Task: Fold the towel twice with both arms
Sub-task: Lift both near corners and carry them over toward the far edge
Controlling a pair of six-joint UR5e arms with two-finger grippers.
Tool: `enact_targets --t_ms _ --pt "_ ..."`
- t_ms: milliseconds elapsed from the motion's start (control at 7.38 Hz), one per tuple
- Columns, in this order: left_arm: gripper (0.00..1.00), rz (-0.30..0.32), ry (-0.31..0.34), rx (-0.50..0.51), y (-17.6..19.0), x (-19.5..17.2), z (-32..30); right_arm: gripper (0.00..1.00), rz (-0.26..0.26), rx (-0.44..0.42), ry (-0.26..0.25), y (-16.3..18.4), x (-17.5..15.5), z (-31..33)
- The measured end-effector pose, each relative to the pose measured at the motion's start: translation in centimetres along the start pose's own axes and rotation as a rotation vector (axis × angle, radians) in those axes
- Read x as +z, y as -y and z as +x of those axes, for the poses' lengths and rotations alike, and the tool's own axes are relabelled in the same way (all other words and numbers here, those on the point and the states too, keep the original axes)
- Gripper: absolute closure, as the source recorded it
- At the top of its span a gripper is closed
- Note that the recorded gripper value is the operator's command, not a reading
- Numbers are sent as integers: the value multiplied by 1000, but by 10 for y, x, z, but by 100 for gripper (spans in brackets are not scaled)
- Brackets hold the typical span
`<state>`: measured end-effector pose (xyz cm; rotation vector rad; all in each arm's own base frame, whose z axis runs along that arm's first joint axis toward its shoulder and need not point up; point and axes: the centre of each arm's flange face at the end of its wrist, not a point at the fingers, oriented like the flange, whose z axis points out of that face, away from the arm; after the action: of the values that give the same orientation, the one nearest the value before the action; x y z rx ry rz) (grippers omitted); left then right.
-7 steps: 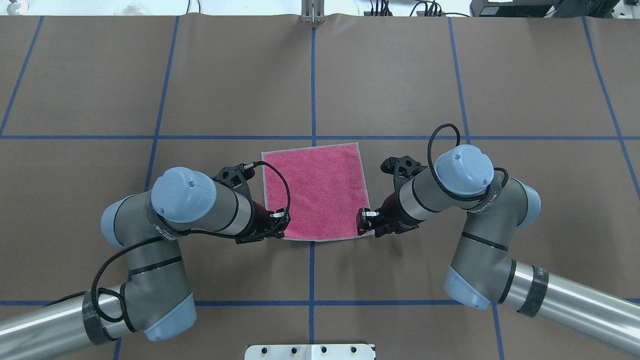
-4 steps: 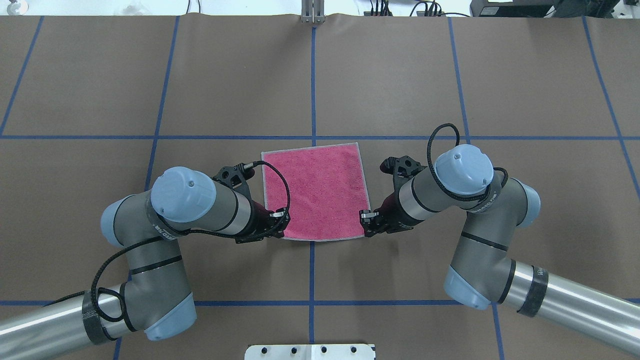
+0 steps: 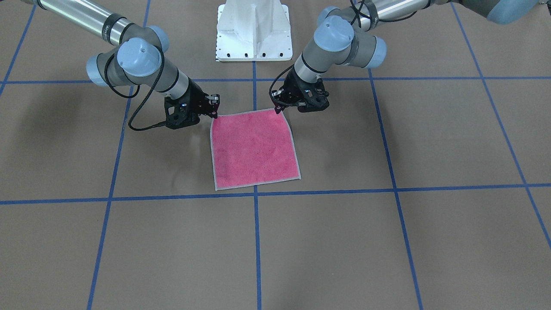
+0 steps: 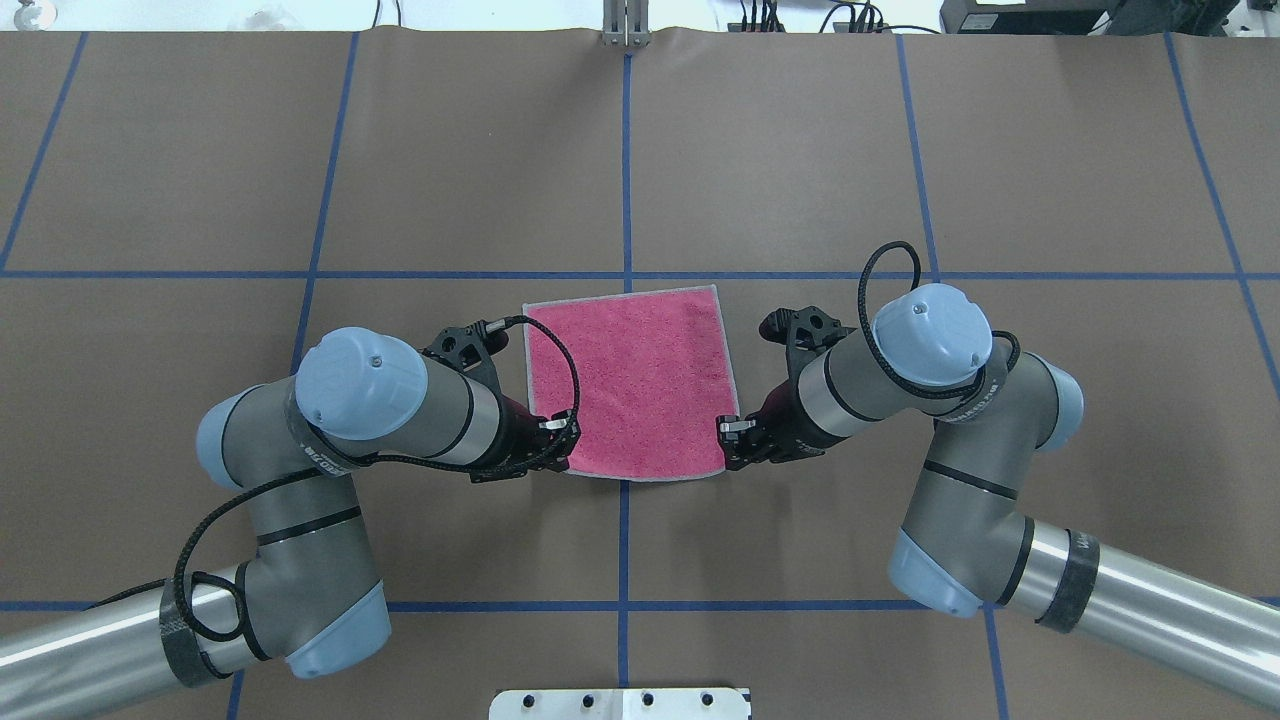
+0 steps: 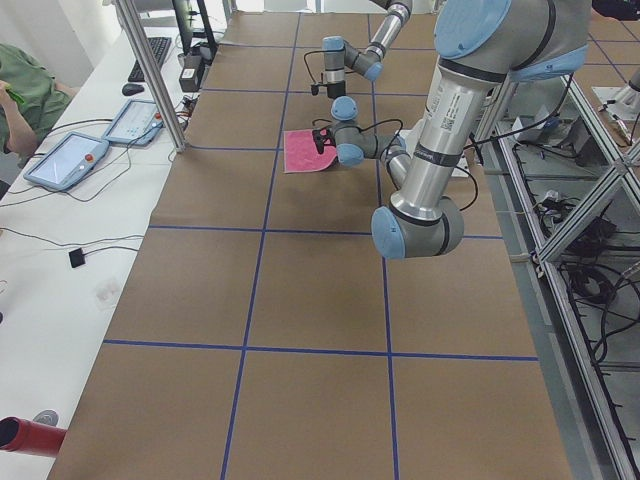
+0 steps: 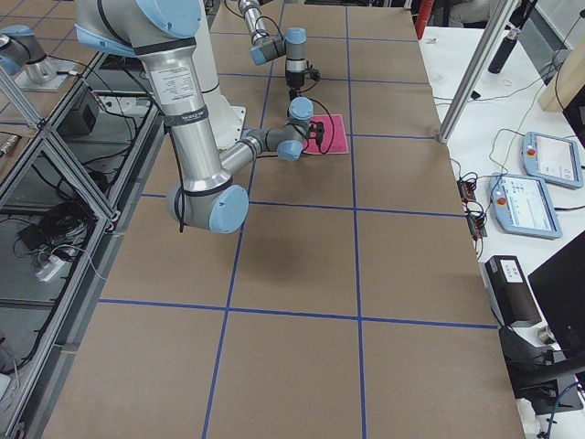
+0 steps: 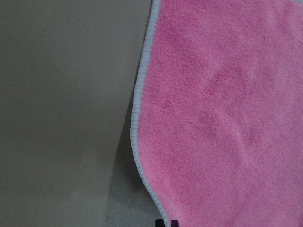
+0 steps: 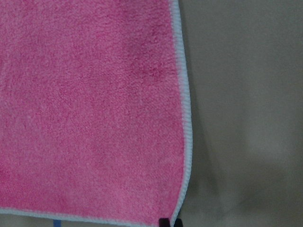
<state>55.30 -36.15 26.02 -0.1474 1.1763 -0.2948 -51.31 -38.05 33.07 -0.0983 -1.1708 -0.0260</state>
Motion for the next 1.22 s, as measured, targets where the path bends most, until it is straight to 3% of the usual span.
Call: enact_targets --t_ms 678,1220 --pt "100 0 -12 6 5 -11 2 100 8 49 61 -8 -28 -21" --pt "100 -6 -37 -19 43 -44 7 100 70 73 78 20 -56 -20"
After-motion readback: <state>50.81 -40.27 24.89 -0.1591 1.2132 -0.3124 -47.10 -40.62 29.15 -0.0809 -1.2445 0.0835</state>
